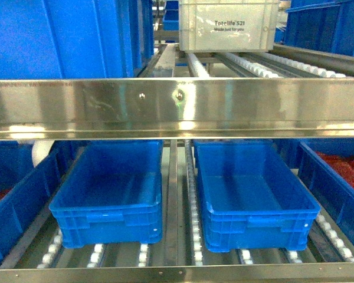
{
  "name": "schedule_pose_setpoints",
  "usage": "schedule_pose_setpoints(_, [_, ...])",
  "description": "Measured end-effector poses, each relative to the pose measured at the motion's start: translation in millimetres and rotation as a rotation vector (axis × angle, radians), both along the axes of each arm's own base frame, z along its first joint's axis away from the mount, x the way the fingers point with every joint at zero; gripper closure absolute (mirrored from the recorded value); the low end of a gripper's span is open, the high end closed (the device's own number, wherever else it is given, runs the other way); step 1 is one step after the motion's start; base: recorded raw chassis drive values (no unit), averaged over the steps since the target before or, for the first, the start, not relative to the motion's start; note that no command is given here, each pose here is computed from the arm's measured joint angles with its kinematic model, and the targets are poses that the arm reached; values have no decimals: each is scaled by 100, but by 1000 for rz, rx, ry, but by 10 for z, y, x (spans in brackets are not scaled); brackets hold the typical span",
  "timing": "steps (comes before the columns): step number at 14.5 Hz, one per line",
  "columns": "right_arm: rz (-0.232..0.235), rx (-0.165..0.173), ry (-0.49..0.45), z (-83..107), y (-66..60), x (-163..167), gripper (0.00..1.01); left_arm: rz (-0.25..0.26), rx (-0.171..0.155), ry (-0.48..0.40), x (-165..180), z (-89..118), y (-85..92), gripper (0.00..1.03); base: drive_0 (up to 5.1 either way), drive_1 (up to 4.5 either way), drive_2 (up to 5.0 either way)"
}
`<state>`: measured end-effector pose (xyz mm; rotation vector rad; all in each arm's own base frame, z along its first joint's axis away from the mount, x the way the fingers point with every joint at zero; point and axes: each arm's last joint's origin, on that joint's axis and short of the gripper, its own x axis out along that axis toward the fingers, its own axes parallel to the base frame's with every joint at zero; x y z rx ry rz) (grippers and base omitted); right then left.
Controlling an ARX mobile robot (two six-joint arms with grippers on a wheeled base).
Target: Sort blue parts and orange caps into right shelf containers
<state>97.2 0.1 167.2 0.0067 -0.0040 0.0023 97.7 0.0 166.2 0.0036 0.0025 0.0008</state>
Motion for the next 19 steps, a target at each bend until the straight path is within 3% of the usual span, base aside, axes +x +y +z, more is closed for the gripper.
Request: schedule_pose_setpoints(19, [-2,-1,3,-3,-1,0,58,-1,0,6,0,-6,0,62,0,0,0])
